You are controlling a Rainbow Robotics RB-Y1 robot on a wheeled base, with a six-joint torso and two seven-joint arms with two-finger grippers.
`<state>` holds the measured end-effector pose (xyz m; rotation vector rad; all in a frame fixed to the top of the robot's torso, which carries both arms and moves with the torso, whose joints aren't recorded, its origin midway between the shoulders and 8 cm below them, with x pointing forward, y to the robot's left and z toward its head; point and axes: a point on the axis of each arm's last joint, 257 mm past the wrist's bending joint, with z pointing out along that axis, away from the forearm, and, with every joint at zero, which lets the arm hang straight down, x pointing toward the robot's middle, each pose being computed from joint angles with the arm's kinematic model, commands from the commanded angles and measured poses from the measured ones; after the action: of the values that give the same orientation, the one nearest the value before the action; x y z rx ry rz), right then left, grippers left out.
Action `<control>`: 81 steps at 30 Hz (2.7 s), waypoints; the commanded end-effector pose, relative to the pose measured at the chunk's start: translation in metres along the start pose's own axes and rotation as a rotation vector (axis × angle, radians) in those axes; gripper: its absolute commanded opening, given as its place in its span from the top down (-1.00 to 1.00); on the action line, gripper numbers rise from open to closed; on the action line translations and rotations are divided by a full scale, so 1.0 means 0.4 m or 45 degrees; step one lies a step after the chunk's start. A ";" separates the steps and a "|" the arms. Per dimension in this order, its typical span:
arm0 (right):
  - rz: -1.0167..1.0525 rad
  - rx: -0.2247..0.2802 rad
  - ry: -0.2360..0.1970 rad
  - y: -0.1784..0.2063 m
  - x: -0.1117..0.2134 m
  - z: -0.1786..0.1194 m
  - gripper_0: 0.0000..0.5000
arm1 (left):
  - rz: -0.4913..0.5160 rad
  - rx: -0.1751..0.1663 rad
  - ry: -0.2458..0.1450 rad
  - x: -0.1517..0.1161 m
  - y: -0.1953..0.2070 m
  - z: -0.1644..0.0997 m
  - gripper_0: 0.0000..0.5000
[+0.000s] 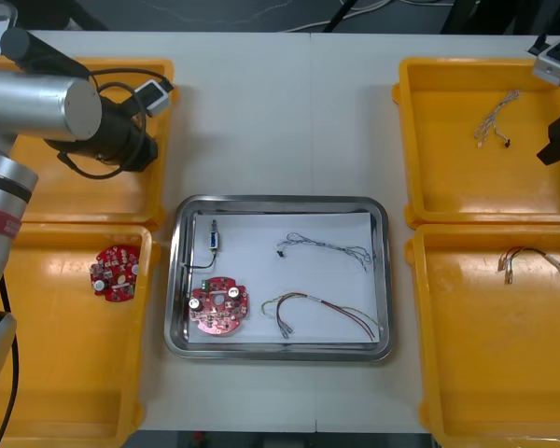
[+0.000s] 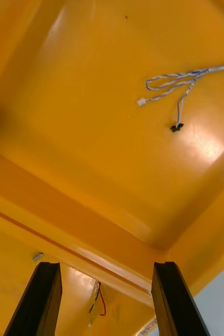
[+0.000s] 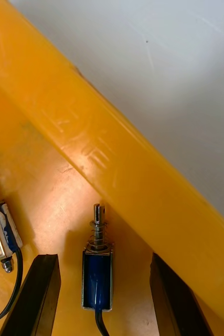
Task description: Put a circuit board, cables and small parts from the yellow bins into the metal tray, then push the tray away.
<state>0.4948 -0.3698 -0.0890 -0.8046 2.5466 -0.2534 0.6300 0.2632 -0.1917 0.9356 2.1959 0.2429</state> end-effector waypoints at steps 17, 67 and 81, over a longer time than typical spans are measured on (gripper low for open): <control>0.703 0.073 -0.092 -0.135 0.088 -0.098 -1.00 | -0.042 0.027 0.011 -0.026 -0.023 0.007 -1.00; 0.960 0.022 -0.082 0.147 0.307 0.007 -1.00 | -0.246 0.267 0.025 0.025 -0.034 -0.141 1.00; 0.910 0.015 -0.061 0.198 0.333 0.018 -1.00 | -0.225 0.206 0.117 0.091 0.035 -0.256 1.00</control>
<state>0.3700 -0.3840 -0.1696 0.1628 2.6103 0.0082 0.5582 0.2774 -0.1548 0.9868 2.3522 0.0128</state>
